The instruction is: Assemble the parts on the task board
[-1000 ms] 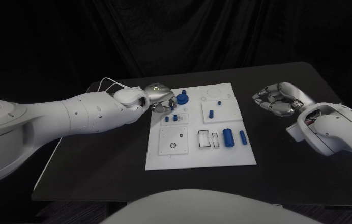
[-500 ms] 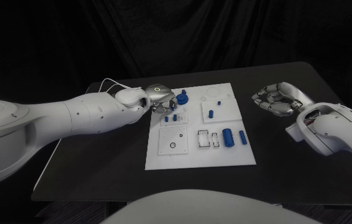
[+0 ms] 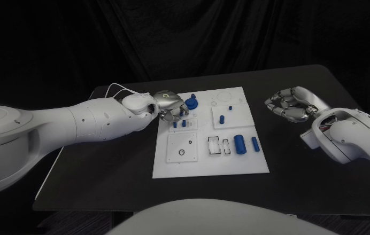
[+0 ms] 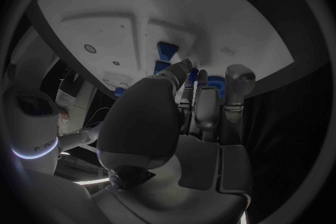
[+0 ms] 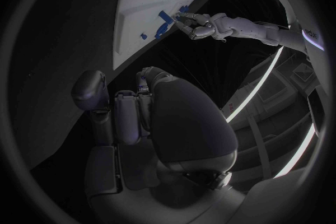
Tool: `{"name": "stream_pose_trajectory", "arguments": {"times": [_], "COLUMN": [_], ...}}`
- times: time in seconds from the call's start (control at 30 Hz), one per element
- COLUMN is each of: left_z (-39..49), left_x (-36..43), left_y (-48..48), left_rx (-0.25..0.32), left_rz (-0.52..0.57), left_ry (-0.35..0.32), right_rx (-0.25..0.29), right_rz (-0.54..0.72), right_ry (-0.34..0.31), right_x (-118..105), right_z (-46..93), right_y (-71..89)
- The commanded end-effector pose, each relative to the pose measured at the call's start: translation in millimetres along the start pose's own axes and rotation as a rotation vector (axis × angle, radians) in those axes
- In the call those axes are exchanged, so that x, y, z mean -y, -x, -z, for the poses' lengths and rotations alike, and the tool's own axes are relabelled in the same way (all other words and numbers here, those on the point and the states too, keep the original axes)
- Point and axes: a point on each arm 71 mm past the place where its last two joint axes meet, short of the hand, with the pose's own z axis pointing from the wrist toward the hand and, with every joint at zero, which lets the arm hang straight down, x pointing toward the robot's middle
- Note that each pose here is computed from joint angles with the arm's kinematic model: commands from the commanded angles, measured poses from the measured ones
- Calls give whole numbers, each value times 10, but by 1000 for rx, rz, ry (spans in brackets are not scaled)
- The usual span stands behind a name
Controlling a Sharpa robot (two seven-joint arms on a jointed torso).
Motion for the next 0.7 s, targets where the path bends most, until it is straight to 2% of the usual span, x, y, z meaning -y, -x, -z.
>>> {"name": "stream_pose_trajectory", "arguments": {"times": [0.03, 0.17, 0.37, 0.5, 0.7], "left_z": [4, 19, 74, 135, 284], "left_x": [-6, -32, -125, -235, -439], "left_y": [-17, -1, 68, 99, 122], "left_rx": [-21, 9, 119, 174, 233], "left_rz": [5, -2, -26, -45, -78], "left_ry": [4, 16, 57, 95, 138], "right_rx": [-9, -10, -13, -13, -12], "right_rz": [2, 2, 2, 3, 3], "right_ry": [-13, -14, -17, -20, -26], "right_x": [12, 15, 24, 35, 55], "right_z": [4, 6, 12, 19, 31], "right_y": [-14, -13, -10, -2, 13]}}
